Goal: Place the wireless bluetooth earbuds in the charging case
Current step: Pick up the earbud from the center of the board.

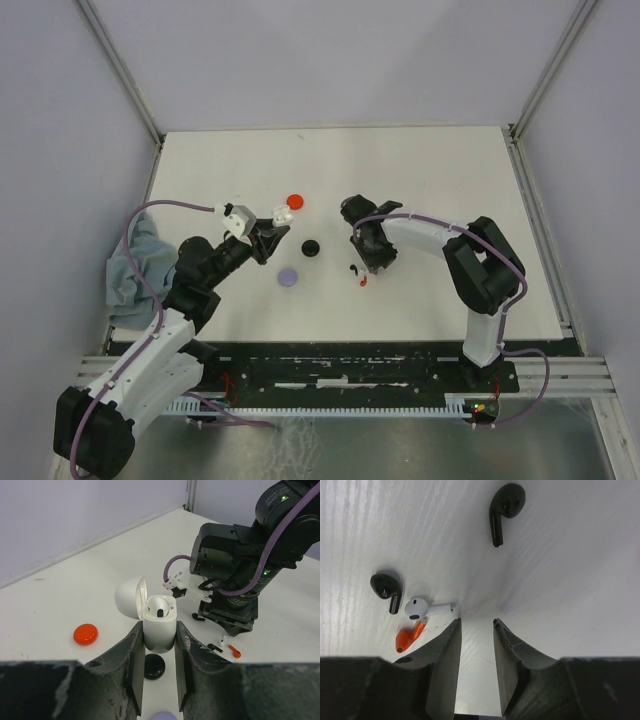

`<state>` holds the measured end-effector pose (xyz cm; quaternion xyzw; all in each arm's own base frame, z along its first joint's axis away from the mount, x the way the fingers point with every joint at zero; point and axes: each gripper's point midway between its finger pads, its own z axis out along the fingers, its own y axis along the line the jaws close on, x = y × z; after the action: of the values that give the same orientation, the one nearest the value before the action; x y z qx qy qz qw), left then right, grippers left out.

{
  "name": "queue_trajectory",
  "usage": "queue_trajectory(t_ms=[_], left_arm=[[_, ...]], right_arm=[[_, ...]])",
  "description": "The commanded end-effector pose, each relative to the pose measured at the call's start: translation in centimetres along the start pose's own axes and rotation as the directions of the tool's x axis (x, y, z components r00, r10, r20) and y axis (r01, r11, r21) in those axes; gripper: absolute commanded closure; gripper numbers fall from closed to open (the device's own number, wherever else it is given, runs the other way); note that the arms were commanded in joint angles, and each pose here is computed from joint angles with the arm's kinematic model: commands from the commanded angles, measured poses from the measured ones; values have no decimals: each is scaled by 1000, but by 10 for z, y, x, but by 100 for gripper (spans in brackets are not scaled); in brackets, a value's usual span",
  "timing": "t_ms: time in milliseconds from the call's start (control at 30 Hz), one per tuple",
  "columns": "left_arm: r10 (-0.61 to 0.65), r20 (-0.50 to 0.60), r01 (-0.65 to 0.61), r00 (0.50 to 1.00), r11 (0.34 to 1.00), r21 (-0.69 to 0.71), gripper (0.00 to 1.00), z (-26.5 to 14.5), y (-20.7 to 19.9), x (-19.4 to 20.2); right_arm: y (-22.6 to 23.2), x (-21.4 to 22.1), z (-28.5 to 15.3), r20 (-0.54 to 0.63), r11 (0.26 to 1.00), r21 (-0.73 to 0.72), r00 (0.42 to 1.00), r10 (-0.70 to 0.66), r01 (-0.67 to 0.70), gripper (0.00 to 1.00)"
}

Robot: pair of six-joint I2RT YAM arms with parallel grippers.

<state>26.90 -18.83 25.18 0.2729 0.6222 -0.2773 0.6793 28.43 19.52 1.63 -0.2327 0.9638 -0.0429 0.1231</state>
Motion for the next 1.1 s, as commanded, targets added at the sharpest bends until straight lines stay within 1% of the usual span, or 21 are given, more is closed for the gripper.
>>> queue_trajectory(t_ms=[0, 67, 200, 367, 467, 700, 1067], left_arm=[[33, 62, -34, 997, 999, 14, 97, 2, -1, -16], [33, 62, -35, 997, 999, 15, 97, 2, -1, -16], [35, 61, -36, 997, 999, 13, 97, 2, -1, -16], [37, 59, -38, 998, 999, 14, 97, 2, -1, -15], [37, 58, -38, 998, 999, 15, 97, 3, -1, -15], [44, 62, -45, 997, 999, 15, 97, 2, -1, -16], [47, 67, -49, 997, 999, 22, 97, 2, -2, -17]], right_arm=[[2, -11, -31, 57, 998, -49, 998, -34, 37, 60], [9, -19, -40, 84, 992, -86, 993, -81, 88, 60], [22, -27, -47, 96, 969, -131, 975, -200, 211, 60], [29, -27, -41, 60, 931, -145, 942, -329, 334, 61], [31, -29, -40, 58, 908, -145, 920, -388, 392, 61], [42, -37, -36, 57, 871, -161, 885, -461, 464, 61], [46, -30, -16, -6, 851, -175, 864, -504, 495, 62]])
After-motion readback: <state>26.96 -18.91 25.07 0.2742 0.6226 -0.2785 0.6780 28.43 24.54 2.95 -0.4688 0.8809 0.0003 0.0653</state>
